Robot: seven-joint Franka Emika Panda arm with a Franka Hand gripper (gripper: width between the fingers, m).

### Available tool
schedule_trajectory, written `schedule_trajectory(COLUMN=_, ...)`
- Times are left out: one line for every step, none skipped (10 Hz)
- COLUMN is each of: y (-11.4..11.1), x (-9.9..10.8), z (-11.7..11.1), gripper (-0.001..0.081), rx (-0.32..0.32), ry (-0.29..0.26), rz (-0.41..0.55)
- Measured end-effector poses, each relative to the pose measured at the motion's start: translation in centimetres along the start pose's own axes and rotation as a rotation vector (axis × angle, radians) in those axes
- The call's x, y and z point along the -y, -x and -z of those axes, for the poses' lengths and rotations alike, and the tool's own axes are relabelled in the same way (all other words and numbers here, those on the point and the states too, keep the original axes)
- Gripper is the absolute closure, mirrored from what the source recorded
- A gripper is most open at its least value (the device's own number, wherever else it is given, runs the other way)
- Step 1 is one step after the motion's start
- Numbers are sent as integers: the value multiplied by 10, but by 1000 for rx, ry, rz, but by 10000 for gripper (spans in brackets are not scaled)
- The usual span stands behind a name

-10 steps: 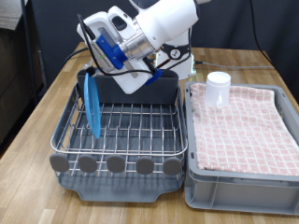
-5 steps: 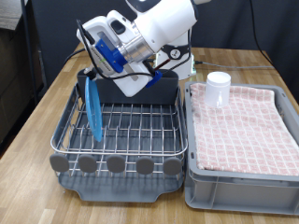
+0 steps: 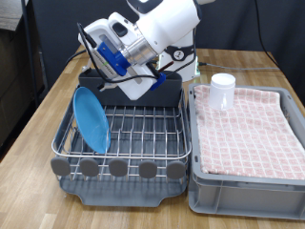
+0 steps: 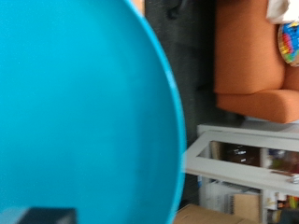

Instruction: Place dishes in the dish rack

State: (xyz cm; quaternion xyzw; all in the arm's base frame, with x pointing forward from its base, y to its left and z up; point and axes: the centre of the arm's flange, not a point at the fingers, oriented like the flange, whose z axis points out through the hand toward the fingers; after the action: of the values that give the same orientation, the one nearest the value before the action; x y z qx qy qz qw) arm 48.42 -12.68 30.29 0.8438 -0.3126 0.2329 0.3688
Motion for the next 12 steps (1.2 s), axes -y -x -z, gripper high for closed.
schedule_trajectory(y=-1, x=1, z=1, gripper=340, rx=52, ry=-22, rz=4)
schedule_trajectory(y=-3, x=1, z=3, gripper=174, rx=100, ry=-47, rz=10)
schedule_trajectory(y=-6, x=-2, z=5, gripper=174, rx=138, ry=-64, rz=12)
schedule_trajectory(y=-10, x=-5, z=8, gripper=52, rx=170, ry=-88, rz=10)
schedule_trajectory(y=-16, x=-8, z=12, gripper=52, rx=197, ry=-128, rz=6)
schedule_trajectory(y=-23, x=-13, z=15, gripper=12, rx=216, ry=-180, rz=-3)
schedule_trajectory(y=-30, x=-19, z=17, gripper=6, rx=232, ry=-228, rz=-14)
schedule_trajectory(y=-36, x=-27, z=19, gripper=6, rx=246, ry=-277, rz=-24)
schedule_trajectory(y=-43, x=-35, z=21, gripper=4, rx=265, ry=-309, rz=-30)
schedule_trajectory(y=-48, x=-44, z=25, gripper=4, rx=283, ry=-320, rz=-26)
schedule_trajectory(y=-48, x=-50, z=29, gripper=4, rx=300, ry=-325, rz=-16)
schedule_trajectory(y=-48, x=-50, z=29, gripper=4, rx=297, ry=-323, rz=-15)
